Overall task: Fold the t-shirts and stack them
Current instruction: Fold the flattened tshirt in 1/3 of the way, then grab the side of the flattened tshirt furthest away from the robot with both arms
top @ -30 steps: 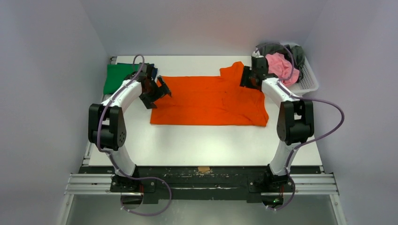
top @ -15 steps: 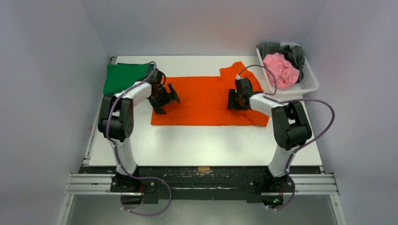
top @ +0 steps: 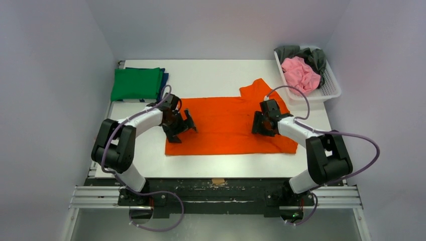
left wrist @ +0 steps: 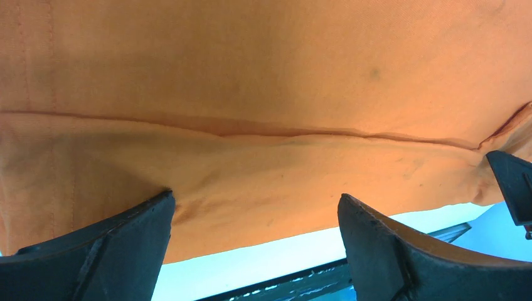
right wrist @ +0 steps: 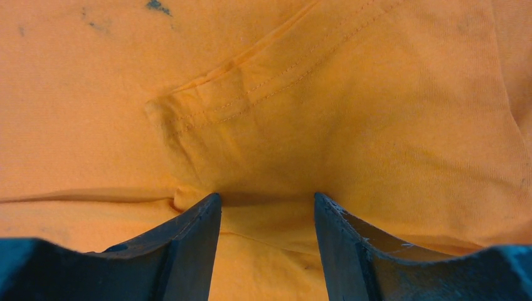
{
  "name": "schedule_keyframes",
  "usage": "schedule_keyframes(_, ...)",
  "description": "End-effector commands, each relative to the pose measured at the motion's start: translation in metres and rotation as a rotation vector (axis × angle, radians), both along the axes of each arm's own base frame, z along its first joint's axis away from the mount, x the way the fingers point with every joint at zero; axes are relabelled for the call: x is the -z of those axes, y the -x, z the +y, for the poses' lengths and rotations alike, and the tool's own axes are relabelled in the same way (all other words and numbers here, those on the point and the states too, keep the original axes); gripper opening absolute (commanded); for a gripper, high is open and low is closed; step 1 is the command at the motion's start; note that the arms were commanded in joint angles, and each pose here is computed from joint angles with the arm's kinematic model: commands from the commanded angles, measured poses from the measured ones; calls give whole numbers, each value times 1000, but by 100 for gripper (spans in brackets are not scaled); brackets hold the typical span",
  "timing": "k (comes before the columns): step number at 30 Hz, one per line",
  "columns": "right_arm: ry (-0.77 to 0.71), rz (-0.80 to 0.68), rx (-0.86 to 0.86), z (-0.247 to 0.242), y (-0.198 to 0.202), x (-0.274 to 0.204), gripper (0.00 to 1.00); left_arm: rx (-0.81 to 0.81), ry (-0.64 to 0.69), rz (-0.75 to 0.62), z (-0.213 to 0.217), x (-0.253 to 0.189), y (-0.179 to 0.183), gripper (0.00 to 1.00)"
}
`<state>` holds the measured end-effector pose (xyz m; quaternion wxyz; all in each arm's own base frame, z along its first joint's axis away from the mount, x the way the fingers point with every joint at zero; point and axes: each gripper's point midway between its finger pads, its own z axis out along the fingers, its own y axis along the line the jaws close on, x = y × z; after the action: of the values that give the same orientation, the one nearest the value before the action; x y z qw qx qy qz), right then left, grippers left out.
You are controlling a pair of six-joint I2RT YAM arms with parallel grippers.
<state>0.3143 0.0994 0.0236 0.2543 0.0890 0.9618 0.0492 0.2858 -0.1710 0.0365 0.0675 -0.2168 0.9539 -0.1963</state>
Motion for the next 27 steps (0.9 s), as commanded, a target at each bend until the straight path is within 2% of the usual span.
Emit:
schedule_keyframes(1, 53, 193, 93, -26, 69, 21, 56, 2, -36, 106, 4, 13, 41, 100)
schedule_keyframes(4, 102, 210, 142, -39, 81, 20, 56, 26, -10, 102, -1, 9, 58, 100)
schedule_keyframes(9, 75, 222, 161, -41, 103, 17, 56, 50, -49, 111, 10, 6, 84, 100)
schedule_keyframes(12, 112, 214, 182, -50, 108, 10, 56, 55, -44, 111, 10, 4, 92, 100)
schedule_keyframes(17, 40, 207, 156, -38, 111, 8, 57, 62, -38, 88, 9, 2, 92, 100)
schedule_keyframes(22, 27, 65, 121, -31, 71, -24, 61, 69, -39, 8, 9, -18, 79, 100)
schedule_keyframes(27, -114, -160, 11, 6, 9, -82, 66, 77, -16, -144, 5, -62, 57, 100)
